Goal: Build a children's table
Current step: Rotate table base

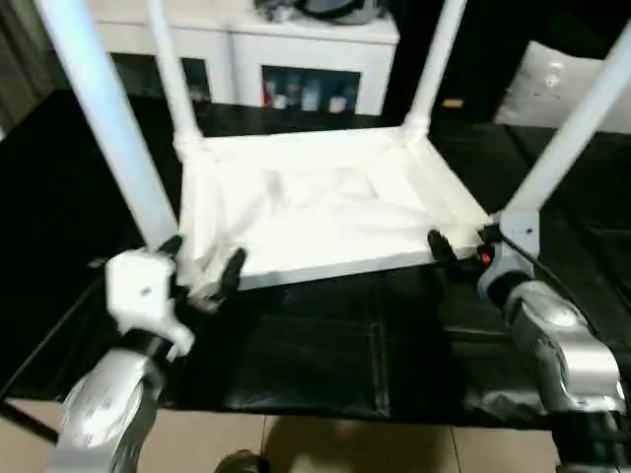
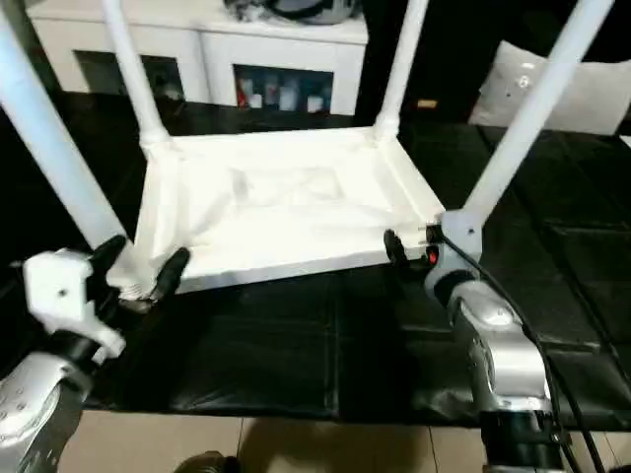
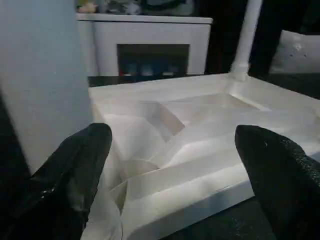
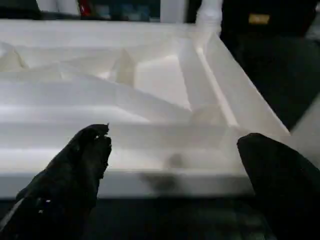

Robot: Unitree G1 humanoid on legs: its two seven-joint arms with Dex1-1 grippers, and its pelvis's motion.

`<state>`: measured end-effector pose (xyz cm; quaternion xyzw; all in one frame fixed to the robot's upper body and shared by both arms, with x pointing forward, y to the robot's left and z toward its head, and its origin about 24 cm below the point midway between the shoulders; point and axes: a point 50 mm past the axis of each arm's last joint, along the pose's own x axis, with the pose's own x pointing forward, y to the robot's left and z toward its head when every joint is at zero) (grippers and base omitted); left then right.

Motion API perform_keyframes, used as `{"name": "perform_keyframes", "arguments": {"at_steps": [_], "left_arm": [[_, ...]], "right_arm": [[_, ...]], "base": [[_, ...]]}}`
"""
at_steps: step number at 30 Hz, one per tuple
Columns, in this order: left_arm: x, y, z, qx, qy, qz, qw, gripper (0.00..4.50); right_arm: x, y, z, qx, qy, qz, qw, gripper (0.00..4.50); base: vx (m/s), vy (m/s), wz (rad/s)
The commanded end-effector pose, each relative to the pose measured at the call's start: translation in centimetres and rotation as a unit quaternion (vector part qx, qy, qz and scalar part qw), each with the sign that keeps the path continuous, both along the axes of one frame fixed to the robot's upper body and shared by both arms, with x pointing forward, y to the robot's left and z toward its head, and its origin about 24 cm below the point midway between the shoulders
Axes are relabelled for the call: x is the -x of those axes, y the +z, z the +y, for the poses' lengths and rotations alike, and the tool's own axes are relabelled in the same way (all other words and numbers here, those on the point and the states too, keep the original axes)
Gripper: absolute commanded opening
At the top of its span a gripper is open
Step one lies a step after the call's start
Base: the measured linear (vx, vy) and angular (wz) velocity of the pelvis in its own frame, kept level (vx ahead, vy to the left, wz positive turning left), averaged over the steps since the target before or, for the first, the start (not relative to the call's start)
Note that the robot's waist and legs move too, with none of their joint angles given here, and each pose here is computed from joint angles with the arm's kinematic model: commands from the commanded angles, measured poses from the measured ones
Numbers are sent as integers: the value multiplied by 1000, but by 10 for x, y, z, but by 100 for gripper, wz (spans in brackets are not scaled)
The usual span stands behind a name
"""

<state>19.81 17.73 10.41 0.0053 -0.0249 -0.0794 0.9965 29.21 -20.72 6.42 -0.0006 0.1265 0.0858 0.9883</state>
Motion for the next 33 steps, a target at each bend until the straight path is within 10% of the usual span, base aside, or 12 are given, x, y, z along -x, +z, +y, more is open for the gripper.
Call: {"name": "perform_keyframes", "arguments": {"at_steps": [1, 18, 33], "left_arm": [[3, 4, 12, -3, 59, -5, 998, 443], [-10, 8, 39, -13, 133, -11, 991, 443], [-88, 3, 64, -17, -13, 29, 999, 443]], "right_arm": [[2, 1, -1, 5, -1, 8, 1000, 450], [5, 2, 3, 13, 17, 22, 1000, 450], [0, -18, 5, 10, 37, 107, 993, 450]], "base": [[0, 0, 0], [0, 0, 0], [0, 0, 0]]}}
